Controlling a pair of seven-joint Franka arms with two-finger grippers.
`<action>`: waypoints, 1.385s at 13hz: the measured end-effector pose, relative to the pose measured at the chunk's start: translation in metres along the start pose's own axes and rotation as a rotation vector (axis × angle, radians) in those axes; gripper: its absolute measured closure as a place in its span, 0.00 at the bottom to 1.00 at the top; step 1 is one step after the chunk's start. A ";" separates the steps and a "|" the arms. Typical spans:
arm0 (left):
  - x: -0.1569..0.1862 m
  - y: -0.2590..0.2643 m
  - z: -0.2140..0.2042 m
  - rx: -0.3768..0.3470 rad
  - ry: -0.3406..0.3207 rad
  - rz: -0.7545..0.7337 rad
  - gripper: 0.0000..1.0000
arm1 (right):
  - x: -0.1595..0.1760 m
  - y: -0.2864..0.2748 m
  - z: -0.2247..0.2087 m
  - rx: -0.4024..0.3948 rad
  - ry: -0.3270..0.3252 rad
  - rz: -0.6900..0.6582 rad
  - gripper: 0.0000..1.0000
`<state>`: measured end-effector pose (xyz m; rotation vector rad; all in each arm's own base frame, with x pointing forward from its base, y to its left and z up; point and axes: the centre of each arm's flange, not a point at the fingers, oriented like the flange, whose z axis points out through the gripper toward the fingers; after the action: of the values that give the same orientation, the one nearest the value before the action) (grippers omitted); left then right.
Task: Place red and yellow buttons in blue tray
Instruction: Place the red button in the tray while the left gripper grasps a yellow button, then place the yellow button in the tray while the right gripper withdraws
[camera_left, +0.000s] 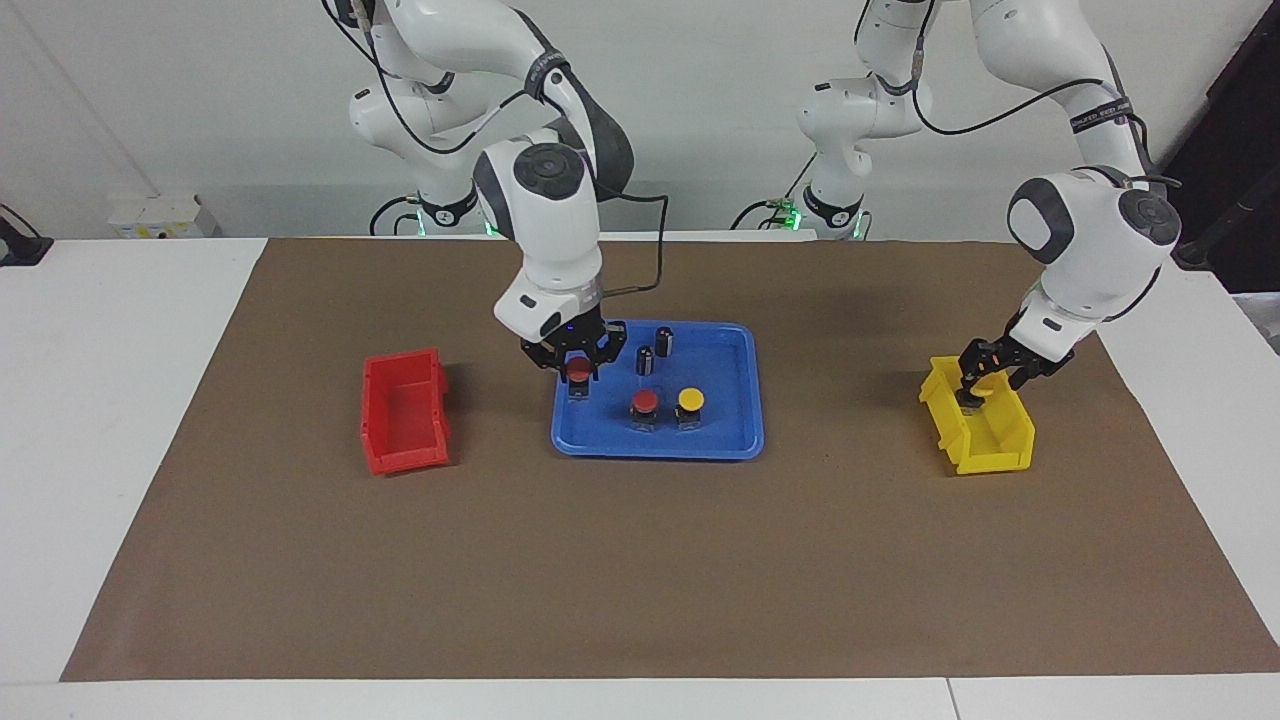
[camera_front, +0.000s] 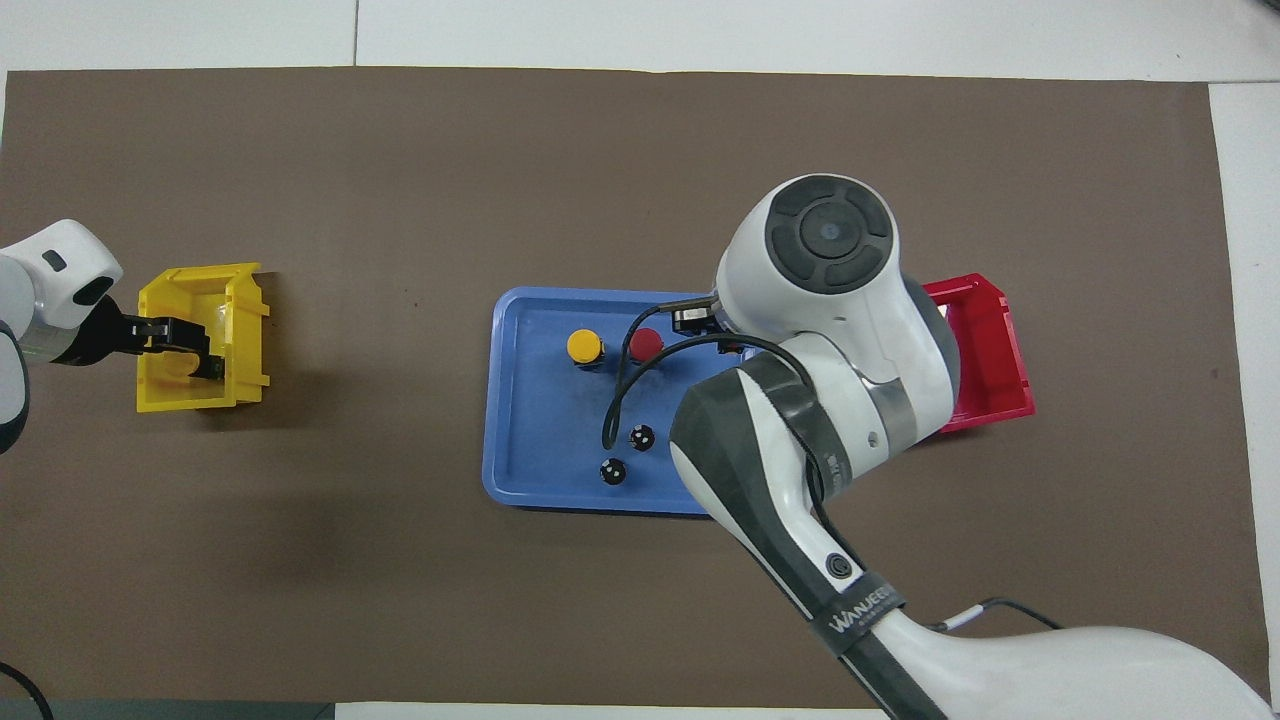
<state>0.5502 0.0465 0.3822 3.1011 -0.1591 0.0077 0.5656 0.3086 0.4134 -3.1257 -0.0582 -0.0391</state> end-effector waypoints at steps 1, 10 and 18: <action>-0.003 0.000 0.005 0.002 0.005 0.002 0.20 | 0.003 -0.001 0.014 -0.004 -0.007 0.007 0.58; -0.007 -0.008 0.015 0.012 0.042 -0.010 0.59 | 0.003 0.002 0.067 -0.009 -0.005 0.009 0.39; 0.037 0.219 -0.097 -0.007 -0.007 -0.164 0.59 | 0.009 0.146 -0.122 -0.020 -0.001 0.144 0.00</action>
<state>0.5641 -0.1716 0.4878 3.0963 0.0957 -0.0080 0.5767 0.1606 0.5337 -3.1403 0.1688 -0.0364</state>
